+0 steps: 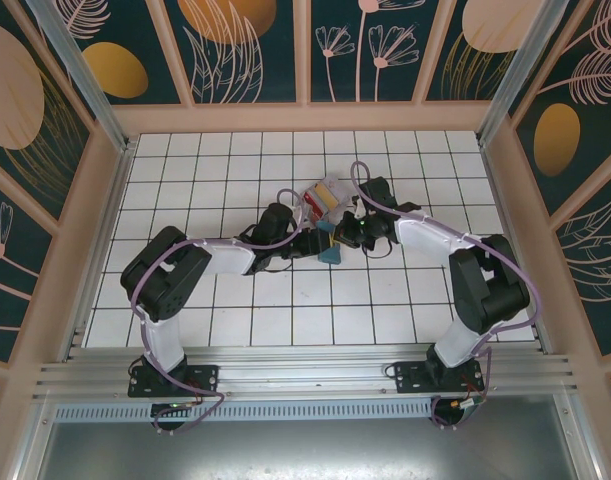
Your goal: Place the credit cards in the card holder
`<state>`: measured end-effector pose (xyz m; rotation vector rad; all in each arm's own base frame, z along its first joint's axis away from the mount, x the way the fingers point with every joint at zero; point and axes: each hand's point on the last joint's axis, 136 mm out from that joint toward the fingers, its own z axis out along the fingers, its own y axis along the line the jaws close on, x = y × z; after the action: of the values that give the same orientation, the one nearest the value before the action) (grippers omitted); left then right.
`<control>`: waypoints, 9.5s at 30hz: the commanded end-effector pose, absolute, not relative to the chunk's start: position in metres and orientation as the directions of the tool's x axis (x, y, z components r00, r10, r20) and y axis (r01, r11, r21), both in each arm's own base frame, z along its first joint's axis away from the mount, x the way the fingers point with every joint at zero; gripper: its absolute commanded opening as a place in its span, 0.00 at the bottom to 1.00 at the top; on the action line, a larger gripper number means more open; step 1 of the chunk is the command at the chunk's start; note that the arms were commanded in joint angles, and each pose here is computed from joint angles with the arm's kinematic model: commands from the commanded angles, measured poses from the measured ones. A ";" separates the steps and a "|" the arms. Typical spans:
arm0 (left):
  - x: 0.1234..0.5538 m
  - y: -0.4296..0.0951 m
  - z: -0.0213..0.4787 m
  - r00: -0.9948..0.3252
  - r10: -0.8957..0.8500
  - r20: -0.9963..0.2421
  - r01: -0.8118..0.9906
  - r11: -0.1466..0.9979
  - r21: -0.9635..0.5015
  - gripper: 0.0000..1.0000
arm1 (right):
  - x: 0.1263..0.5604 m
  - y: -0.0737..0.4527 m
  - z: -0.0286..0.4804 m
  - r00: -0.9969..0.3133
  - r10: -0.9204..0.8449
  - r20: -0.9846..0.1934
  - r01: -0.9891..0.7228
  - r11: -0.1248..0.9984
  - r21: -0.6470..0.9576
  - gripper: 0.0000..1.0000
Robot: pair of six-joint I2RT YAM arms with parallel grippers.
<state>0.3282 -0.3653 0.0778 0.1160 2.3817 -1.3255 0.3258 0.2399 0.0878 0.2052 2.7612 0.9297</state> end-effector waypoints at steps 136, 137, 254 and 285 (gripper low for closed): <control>0.290 -0.303 0.036 -0.930 -0.133 -0.341 0.117 0.775 -0.621 0.00 | 0.273 0.193 0.071 -0.981 0.157 -0.117 0.070 0.840 0.538 0.36; 0.290 -0.303 0.036 -0.931 -0.132 -0.342 0.118 0.775 -0.621 0.00 | 0.273 0.192 0.067 -0.981 0.157 -0.115 0.074 0.848 0.525 0.36; 0.287 -0.288 0.054 -0.892 -0.206 -0.402 0.117 0.754 -0.646 0.37 | 0.281 0.298 0.028 -0.999 0.017 -0.043 -0.016 0.742 0.670 0.36; 0.292 -0.281 -0.032 -0.958 -0.173 -0.229 -0.050 0.885 -0.462 0.42 | 0.283 0.285 0.053 -0.988 0.132 -0.082 0.033 0.697 0.717 0.04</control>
<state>0.3069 -0.3172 0.0234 -0.1650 2.6376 -0.9730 0.2832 0.2775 0.0302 0.1860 2.8297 1.1051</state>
